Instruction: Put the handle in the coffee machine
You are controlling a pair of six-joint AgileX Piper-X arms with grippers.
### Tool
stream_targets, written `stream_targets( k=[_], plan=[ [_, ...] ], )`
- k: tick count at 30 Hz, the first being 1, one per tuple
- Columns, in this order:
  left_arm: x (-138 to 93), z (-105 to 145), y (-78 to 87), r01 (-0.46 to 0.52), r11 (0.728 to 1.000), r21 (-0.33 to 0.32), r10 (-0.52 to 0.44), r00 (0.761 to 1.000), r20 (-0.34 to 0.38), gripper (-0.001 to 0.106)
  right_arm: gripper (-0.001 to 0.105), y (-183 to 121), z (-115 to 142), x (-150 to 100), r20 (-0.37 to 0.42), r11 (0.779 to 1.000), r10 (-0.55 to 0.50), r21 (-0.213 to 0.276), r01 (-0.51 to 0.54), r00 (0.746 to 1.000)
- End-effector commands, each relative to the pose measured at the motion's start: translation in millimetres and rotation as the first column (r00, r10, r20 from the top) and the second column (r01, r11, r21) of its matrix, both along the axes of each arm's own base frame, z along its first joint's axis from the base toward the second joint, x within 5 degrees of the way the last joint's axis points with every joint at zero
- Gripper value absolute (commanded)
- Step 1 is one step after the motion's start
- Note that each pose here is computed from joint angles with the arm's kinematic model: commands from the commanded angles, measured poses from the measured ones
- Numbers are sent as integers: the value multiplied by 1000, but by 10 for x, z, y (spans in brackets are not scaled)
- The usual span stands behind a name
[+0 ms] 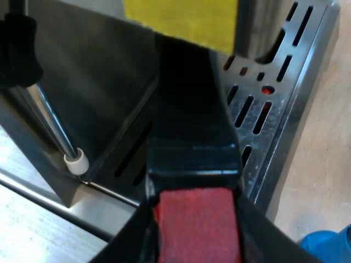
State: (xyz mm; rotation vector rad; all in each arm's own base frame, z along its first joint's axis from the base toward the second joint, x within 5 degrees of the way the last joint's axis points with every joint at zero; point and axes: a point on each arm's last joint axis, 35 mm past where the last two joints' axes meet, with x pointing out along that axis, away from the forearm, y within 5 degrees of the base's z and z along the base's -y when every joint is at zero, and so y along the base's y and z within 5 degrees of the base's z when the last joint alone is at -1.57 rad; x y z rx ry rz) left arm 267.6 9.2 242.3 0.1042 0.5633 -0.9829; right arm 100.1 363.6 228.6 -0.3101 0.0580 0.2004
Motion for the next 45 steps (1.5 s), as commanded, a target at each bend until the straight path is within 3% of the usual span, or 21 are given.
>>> stream_targets(
  k=[1, 9, 27, 28, 29, 31, 37, 41, 45],
  plan=[
    [20, 183, -27, 70, 991, -114, -60, 995, 84, 1, 94, 3, 56, -4, 5, 1000, 7, 18, -7, 1000],
    [-51, 145, -42, 77, 984, -160, -78, 997, 2, 1, 94, 2, 50, -5, 4, 1000, 7, 12, -7, 1000],
    [-74, 208, -45, 80, 985, -153, -77, 997, 26, 1, 94, -1, 31, 44, -11, 999, 36, 1, -36, 999],
    [-74, 208, -45, 80, 985, -153, -77, 997, 26, 1, 76, -35, 32, 155, -10, 1000, 6, -3, -6, 1000],
    [-74, 208, -45, 80, 985, -153, -77, 997, 26, 1, 66, -48, 31, 199, -11, 1000, -2, -3, 2, 1000],
    [-74, 208, -45, 80, 985, -153, -77, 997, 26, 1, 54, -56, 16, 259, -18, 1000, 7, -5, -7, 1000],
    [-74, 208, -45, 80, 985, -153, -77, 997, 26, 1, 35, -68, -134, 499, -62, 997, 73, -32, -75, 995],
    [-73, 208, -45, 81, 985, -152, -78, 997, 29, 1, 21, -95, -286, 653, -78, 997, 40, -63, -45, 996],
    [-73, 208, -45, 83, 985, -151, -79, 996, 31, 1, 17, -101, -376, 749, -74, 998, 18, -52, -21, 997]
  ],
)
